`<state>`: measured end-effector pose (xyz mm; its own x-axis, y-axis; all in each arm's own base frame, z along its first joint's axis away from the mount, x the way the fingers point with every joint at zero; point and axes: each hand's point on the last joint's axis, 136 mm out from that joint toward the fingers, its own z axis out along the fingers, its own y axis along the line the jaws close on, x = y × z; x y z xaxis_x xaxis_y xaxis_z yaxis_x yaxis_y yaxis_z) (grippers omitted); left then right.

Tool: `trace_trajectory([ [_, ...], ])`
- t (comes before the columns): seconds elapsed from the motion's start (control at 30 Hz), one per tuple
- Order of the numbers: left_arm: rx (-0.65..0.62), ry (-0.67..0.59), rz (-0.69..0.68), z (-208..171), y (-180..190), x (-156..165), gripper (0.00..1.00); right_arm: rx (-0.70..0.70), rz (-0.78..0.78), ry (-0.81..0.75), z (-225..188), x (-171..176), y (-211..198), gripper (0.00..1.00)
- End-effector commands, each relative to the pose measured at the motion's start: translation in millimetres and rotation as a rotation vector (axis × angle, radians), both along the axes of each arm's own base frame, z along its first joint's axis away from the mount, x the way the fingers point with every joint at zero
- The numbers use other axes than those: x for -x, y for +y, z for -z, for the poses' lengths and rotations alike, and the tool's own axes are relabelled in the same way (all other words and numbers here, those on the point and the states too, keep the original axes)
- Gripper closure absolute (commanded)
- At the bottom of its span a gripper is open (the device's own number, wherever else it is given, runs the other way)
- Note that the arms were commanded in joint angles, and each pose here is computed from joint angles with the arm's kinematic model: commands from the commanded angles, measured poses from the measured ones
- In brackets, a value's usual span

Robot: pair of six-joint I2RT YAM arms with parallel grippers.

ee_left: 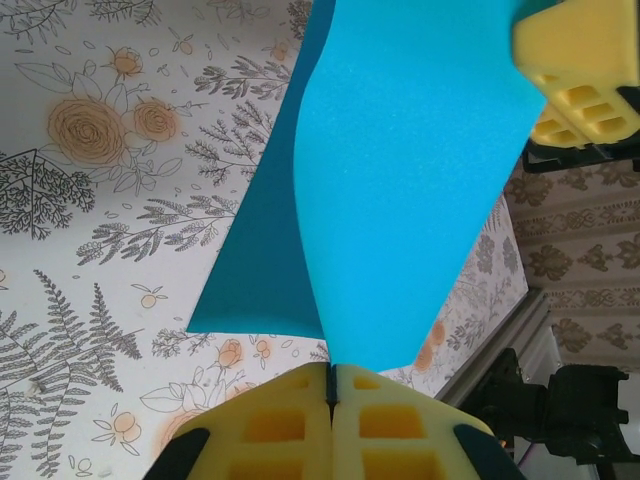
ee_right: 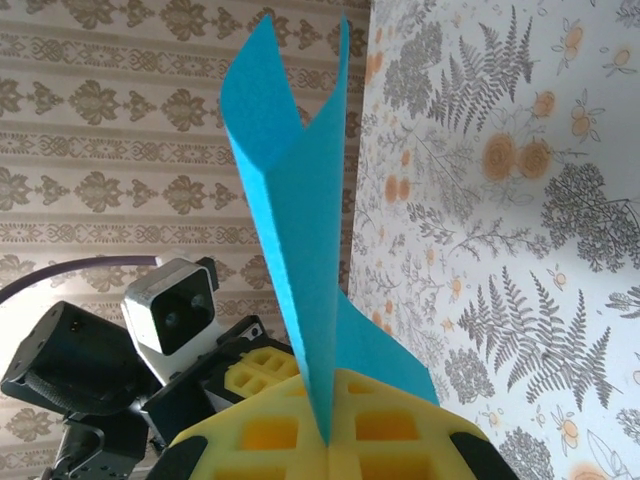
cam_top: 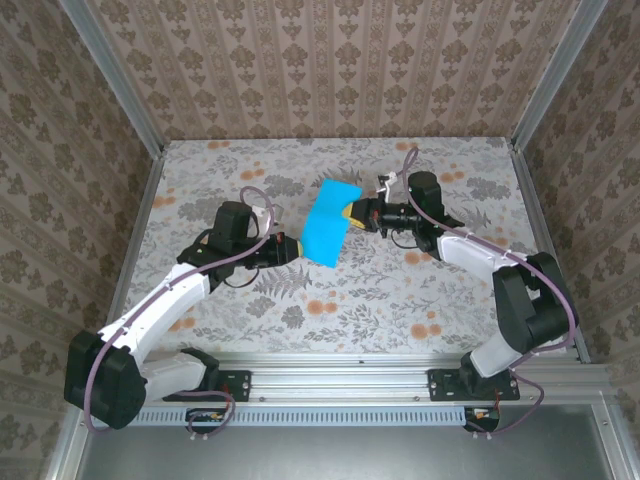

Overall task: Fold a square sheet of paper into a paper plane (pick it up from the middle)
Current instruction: Fold the triangle a second time at the center of the table.

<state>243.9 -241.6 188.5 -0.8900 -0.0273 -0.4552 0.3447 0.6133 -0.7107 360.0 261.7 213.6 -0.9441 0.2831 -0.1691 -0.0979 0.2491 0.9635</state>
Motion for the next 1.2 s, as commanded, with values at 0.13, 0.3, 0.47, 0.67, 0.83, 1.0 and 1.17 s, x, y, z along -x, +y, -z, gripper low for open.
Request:
trace_trajectory([
  [0.13, -0.041, 0.056, -0.012, 19, 7, 14, 0.98, 0.028, -0.069, 0.007, 17, 0, 15, 0.93],
  [0.3, -0.059, 0.109, -0.024, 44, 8, 23, 0.98, 0.084, -0.089, 0.058, 50, 2, 19, 0.92],
  [0.47, -0.081, 0.151, -0.046, 70, 7, 30, 0.99, 0.196, -0.112, 0.098, 85, 10, 17, 0.87],
  [0.67, -0.093, 0.197, -0.067, 95, 0, 31, 0.99, 0.256, -0.141, 0.145, 121, 14, 14, 0.86],
  [0.83, -0.112, 0.213, -0.064, 104, -10, 28, 0.99, 0.316, -0.156, 0.171, 142, 15, 10, 0.83],
  [1.0, -0.120, 0.235, -0.065, 114, -20, 23, 0.99, 0.407, -0.150, 0.159, 151, 14, 1, 0.70],
  [1.17, -0.131, 0.256, -0.076, 125, -27, 23, 0.99, 0.545, -0.138, 0.142, 156, 15, -18, 0.52],
])
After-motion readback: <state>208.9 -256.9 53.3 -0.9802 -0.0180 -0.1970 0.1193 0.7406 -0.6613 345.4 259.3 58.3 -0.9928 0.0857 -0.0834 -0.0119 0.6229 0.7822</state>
